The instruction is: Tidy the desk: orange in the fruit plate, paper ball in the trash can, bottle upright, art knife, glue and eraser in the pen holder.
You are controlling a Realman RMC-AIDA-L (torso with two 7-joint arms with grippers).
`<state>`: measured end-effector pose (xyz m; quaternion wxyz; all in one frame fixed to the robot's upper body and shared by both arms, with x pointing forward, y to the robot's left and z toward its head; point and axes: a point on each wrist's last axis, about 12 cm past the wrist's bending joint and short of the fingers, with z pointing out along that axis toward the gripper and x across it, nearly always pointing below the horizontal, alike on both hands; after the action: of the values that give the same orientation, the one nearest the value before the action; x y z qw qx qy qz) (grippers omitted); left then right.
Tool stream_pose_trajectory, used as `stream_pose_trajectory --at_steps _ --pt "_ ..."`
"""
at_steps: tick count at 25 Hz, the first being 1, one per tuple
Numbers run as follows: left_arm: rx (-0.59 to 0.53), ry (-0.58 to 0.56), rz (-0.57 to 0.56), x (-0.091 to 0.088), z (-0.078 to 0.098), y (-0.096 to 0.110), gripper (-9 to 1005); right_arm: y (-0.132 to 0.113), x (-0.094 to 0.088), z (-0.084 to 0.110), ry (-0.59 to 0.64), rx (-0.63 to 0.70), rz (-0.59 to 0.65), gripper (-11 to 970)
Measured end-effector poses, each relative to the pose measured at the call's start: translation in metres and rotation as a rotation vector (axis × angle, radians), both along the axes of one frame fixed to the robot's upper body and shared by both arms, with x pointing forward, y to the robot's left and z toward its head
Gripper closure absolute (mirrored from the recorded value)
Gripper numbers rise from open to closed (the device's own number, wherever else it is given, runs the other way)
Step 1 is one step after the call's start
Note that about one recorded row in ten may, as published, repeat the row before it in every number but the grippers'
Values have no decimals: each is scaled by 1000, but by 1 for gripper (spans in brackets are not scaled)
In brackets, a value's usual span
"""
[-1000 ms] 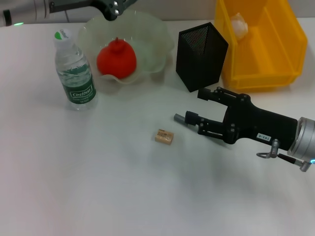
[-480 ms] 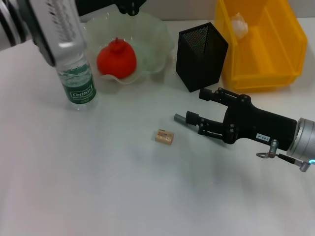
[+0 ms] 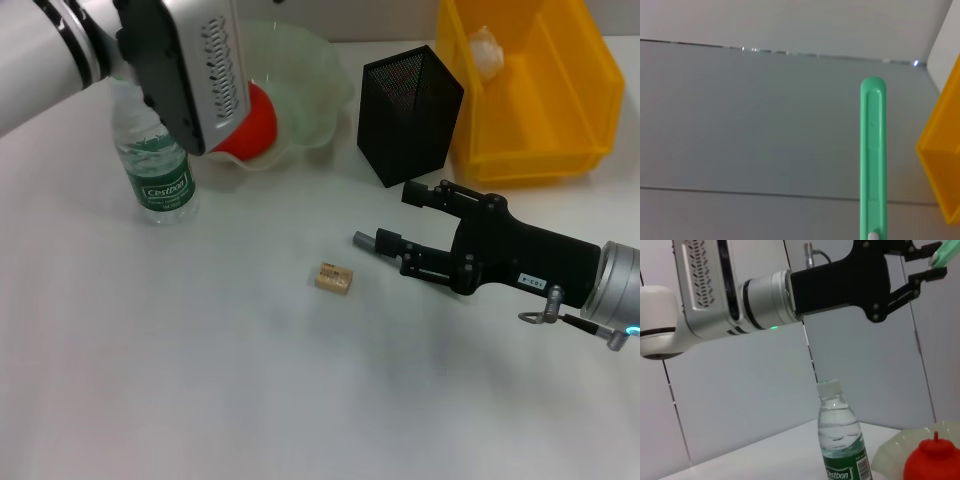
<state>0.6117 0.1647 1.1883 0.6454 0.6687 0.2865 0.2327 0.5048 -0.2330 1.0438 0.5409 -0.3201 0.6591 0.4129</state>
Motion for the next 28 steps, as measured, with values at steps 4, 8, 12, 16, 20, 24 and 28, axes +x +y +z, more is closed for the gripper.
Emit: stream_pose_trajectory --at_steps 4,8,12,16,20,24,28 --pt "32 -79 58 1 0 -6 684 0 0 0 -1 2 2 197" --pt "81 -153 92 -4 -1 -10 682 0 0 1 -2 5 4 196" --pt "129 -219 109 -6 -1 -13 679 0 -1 1 -3 7 5 196" --pt "187 -295 107 -9 -4 -20 677 1 -1 1 -5 7 4 196" --pt "241 -343 113 -10 -7 -25 674 1 0 0 -7 3 1 196" --pt "289 -368 126 -10 -8 -28 672 1 0 0 -10 1 0 196" --pt "405 -401 139 -12 -14 -39 670 1 -1 -1 -5 2 -1 196"
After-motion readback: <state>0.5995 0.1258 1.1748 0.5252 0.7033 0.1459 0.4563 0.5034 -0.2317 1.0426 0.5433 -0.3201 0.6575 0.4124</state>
